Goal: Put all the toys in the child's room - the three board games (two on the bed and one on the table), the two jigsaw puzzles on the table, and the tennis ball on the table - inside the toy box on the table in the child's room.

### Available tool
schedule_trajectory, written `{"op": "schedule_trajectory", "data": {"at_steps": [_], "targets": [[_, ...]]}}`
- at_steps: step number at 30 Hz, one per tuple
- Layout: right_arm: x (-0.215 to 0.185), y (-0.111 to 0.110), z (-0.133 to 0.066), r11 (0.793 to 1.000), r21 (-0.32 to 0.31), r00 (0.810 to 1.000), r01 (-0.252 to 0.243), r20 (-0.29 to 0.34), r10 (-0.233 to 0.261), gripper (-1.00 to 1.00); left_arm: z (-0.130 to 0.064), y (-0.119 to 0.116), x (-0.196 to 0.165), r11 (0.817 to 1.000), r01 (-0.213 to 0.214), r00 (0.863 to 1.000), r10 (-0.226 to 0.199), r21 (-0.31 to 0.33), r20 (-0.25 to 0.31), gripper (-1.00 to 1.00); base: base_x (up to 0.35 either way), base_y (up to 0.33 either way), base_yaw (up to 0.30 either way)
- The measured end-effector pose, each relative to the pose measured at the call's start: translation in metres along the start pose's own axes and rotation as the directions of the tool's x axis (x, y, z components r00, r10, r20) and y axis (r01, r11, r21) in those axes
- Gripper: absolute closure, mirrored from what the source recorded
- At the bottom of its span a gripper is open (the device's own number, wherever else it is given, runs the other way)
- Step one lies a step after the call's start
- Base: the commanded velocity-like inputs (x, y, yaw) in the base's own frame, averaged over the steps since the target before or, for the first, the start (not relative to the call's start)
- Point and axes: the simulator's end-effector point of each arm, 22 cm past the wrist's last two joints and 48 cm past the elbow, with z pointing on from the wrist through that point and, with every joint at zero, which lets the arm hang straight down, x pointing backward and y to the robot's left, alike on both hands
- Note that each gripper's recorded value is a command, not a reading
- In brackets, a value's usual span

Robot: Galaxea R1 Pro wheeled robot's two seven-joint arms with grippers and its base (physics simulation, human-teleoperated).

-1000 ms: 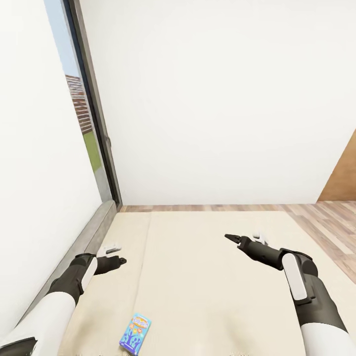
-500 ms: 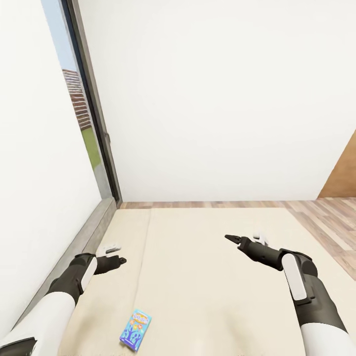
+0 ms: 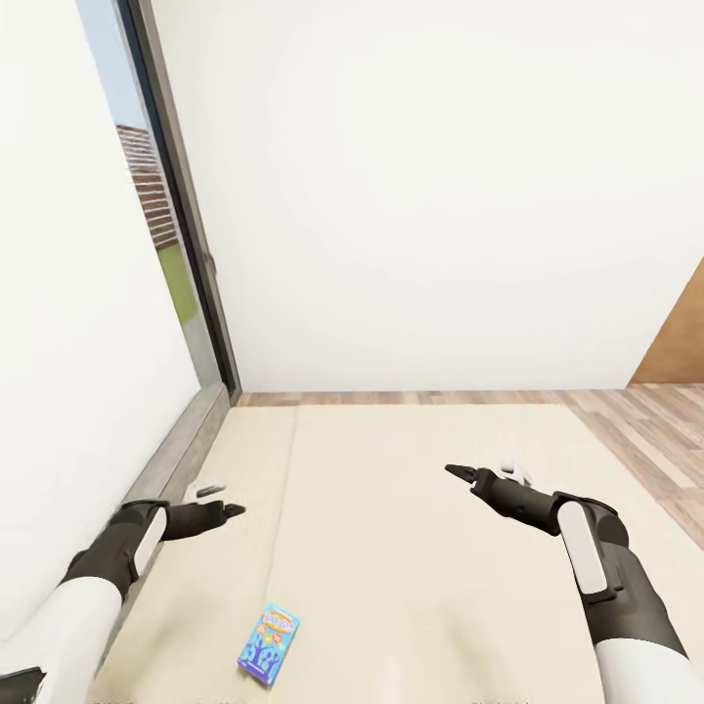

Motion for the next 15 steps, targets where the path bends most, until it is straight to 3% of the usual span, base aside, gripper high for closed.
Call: {"op": "schedule_trajectory", "data": {"at_steps": [5, 15], "targets": [[0.0023, -0.0034, 0.0022, 1.0, 0.003, 1.0, -0.005, -0.005, 0.005, -1.0, -0.0038, 0.0025, -0.0003, 0.999, 0.0, 1.0, 0.0, 0.046, -0.006, -1.0, 0.0, 0.0, 0.0], [0.007, -0.0105, 0.0065, 1.0, 0.012, 1.0, -0.014, -0.016, 0.014, -1.0, 0.0008, 0.0065, 0.0055, 0.999, 0.004, 1.0, -0.003, 0.052, -0.021, -1.0, 0.0, 0.0, 0.0]]}}
